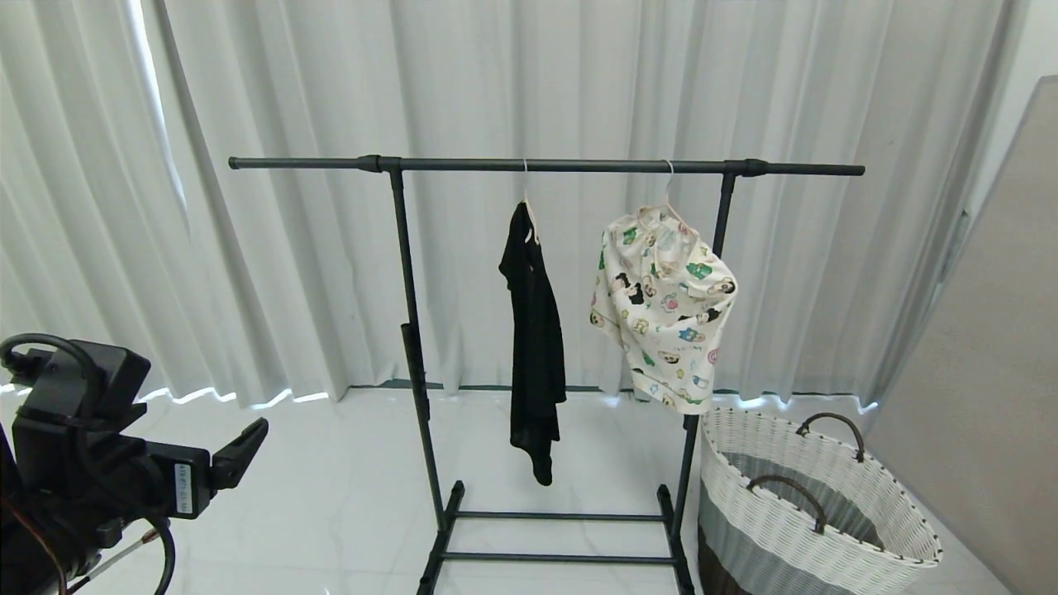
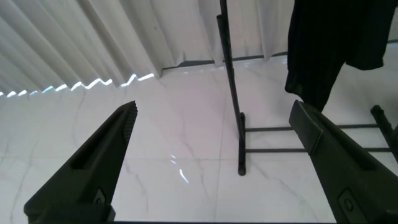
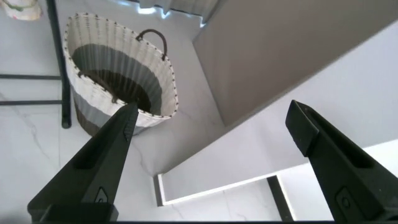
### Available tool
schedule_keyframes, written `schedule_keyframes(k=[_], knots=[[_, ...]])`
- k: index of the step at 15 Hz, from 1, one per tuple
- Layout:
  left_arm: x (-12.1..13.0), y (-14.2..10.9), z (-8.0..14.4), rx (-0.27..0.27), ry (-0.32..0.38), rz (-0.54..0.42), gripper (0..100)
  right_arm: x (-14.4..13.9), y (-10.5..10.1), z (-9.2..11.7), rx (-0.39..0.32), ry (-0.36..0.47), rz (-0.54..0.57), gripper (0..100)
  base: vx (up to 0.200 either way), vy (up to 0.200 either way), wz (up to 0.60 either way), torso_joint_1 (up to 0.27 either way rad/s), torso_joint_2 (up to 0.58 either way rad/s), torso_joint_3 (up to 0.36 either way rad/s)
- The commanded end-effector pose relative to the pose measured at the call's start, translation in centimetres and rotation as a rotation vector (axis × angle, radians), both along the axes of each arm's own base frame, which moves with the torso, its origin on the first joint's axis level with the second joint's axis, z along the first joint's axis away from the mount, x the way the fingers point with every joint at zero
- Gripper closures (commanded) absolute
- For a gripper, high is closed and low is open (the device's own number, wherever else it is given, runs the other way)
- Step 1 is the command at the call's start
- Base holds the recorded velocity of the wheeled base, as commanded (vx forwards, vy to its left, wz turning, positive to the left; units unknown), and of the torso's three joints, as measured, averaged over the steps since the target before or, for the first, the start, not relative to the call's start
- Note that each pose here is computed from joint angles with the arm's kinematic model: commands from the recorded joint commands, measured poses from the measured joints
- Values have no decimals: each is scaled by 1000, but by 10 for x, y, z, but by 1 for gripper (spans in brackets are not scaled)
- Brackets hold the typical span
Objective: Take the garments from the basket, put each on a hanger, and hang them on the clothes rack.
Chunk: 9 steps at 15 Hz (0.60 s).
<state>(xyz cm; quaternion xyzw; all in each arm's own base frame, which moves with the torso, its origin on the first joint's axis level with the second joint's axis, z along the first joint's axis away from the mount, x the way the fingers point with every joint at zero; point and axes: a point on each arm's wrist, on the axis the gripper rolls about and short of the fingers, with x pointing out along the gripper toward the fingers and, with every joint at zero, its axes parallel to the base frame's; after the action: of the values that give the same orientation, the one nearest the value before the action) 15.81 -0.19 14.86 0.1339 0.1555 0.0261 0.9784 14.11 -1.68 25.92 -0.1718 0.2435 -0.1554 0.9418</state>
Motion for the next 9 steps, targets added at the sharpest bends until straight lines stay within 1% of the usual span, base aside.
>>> schedule_keyframes(k=[1, 3, 5, 8, 9], knots=[[0, 0, 0, -2, -2, 4, 0, -1, -5, -1, 1, 3, -32, 0, 0, 0, 0, -173, 422, 246], [-3, 2, 2, -1, -14, 18, 0, -7, -9, -5, 5, 6, -73, 0, 0, 0, 0, -183, 457, 261], [-14, 5, 1, 1, -30, 44, 0, -21, -10, -11, 10, -7, -97, 0, 0, 0, 0, -188, 476, 273], [-46, 8, -6, 17, -74, 109, 0, -55, -5, -25, 59, -68, -125, 0, 0, 0, 0, -181, 469, 282], [-53, 9, -12, 23, -64, 132, 0, -66, -3, -32, 63, -76, -115, 0, 0, 0, 0, -173, 471, 295]])
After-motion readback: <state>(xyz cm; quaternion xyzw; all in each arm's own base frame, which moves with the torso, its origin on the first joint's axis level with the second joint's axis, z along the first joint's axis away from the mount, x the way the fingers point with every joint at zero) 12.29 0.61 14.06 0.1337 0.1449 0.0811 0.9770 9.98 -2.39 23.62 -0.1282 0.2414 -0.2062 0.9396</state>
